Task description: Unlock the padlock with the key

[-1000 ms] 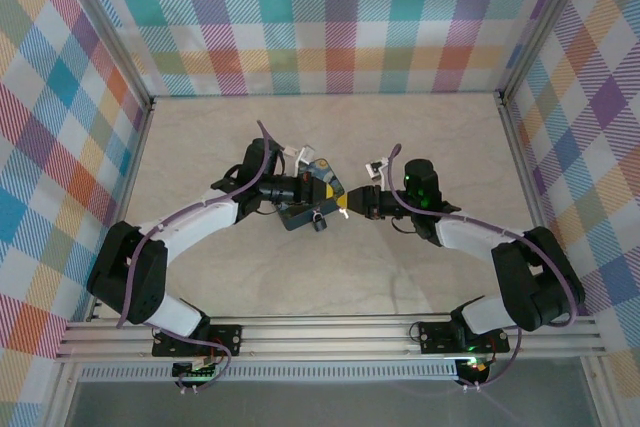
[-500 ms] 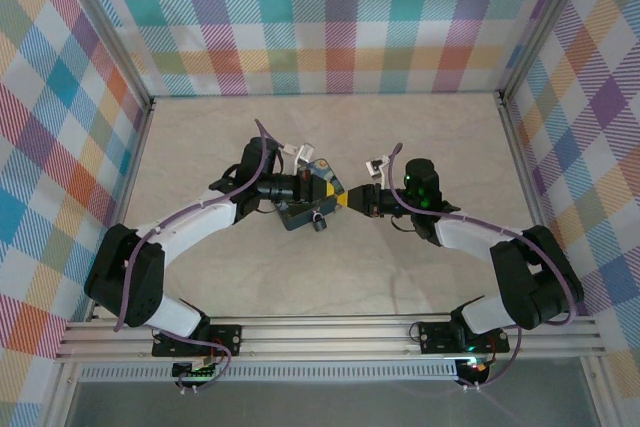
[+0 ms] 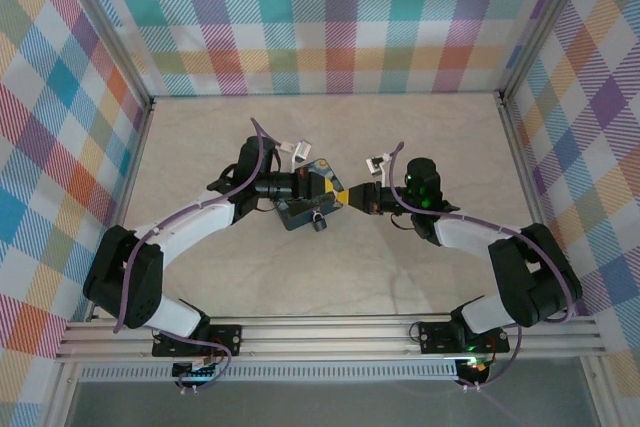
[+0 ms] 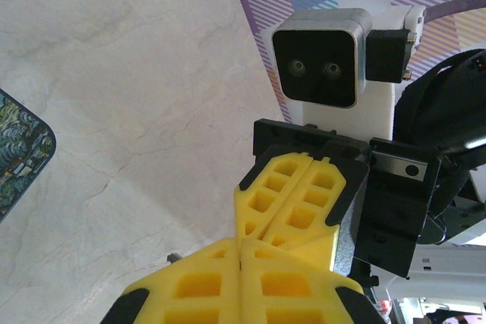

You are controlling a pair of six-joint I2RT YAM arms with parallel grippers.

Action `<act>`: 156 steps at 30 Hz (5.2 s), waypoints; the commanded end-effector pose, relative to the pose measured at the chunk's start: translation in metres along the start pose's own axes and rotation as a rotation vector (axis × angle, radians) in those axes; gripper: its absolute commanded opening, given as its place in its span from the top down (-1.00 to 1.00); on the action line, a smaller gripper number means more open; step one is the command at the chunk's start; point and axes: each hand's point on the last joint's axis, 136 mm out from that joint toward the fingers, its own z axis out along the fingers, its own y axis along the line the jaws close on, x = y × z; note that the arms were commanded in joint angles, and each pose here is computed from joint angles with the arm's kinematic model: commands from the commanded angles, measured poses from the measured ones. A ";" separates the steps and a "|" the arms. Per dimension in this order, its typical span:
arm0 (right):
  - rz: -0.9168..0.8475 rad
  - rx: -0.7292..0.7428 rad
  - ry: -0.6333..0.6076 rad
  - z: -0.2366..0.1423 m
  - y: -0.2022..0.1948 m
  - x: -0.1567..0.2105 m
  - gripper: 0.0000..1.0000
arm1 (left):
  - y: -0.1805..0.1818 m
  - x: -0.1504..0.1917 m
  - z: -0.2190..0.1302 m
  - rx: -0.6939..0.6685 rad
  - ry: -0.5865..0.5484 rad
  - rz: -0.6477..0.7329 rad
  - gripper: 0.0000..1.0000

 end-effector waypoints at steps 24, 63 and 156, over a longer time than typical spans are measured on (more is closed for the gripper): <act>-0.103 0.257 0.016 -0.020 -0.033 0.016 1.00 | 0.094 0.037 -0.041 -0.700 -0.139 -0.162 -0.27; 0.015 0.655 -0.076 -0.085 -0.109 0.028 1.00 | 0.165 0.070 0.037 -1.295 -0.419 -0.186 0.03; -0.334 0.226 0.191 0.082 0.008 0.036 1.00 | 0.060 0.014 -0.082 -0.360 -0.366 -0.755 0.69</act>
